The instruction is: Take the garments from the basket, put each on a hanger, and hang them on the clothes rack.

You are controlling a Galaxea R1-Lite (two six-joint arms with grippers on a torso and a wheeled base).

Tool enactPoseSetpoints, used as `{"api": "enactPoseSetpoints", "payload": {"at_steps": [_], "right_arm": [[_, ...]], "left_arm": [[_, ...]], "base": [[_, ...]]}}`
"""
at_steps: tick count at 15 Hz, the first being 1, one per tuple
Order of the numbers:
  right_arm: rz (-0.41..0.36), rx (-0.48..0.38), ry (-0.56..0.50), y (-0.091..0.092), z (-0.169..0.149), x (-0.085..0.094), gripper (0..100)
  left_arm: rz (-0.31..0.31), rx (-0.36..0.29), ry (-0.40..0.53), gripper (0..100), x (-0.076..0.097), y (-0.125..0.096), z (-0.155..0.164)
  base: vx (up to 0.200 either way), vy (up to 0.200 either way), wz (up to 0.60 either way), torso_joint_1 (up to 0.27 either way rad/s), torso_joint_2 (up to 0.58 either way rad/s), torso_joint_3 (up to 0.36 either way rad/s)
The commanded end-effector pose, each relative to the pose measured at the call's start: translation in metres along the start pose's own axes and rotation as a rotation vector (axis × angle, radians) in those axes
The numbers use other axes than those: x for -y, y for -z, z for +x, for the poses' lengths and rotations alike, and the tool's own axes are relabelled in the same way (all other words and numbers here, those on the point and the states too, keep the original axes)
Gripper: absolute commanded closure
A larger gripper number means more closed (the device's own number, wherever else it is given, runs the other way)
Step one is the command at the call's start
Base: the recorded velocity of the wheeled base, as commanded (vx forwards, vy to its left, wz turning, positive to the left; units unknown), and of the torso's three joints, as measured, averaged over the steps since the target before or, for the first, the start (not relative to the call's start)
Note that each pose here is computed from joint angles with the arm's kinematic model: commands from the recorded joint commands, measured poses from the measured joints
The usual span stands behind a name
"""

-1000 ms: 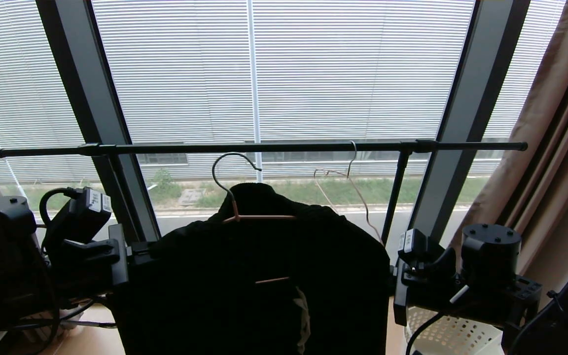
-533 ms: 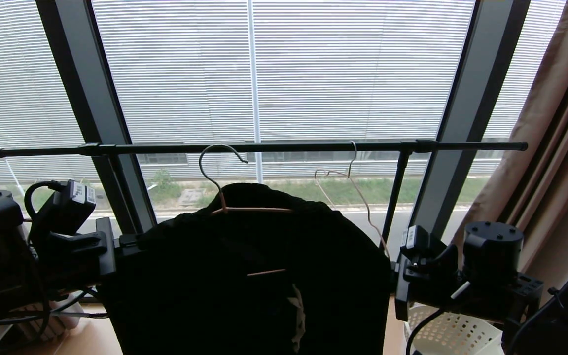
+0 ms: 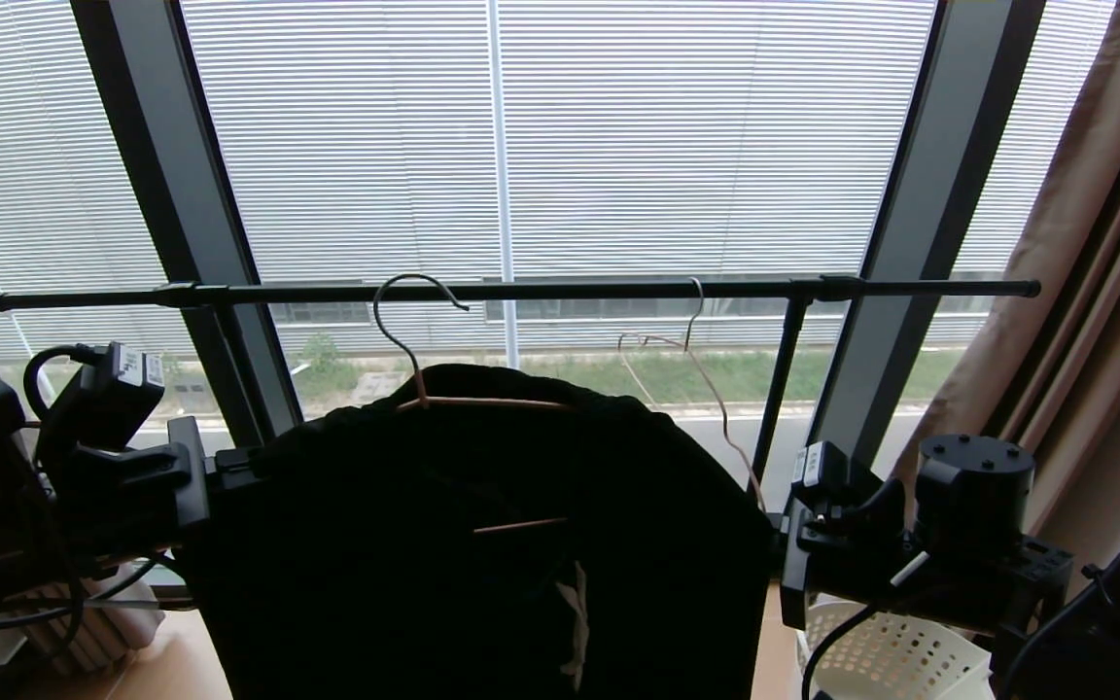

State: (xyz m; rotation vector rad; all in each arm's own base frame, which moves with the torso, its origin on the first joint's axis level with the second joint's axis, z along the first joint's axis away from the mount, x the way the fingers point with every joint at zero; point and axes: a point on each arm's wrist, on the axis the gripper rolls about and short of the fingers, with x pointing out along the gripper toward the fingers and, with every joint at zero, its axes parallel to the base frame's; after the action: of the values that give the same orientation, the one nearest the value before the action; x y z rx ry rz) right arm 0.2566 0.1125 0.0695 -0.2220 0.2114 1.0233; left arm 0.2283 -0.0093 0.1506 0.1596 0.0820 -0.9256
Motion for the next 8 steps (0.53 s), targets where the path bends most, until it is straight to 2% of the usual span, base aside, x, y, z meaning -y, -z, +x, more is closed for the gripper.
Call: {"api": "enactPoseSetpoints", "payload": {"at_steps": [1, 8], "right_arm": [[-0.001, 0.0, 0.001, 0.0001, 0.0001, 0.0005, 100], [0.003, -0.003, 0.003, 0.0006, -0.0017, 0.0001, 100]], "left_arm": [[-0.002, -0.001, -0.017, 100, -0.0037, 0.0006, -0.0022], [-0.001, -0.001, -0.019, 100, -0.0034, 0.0003, -0.0029]], "base": [[0.0, 0.0, 0.0, 0.0, 0.0, 0.0], [0.0, 0.0, 0.0, 0.0, 0.0, 0.0]]}}
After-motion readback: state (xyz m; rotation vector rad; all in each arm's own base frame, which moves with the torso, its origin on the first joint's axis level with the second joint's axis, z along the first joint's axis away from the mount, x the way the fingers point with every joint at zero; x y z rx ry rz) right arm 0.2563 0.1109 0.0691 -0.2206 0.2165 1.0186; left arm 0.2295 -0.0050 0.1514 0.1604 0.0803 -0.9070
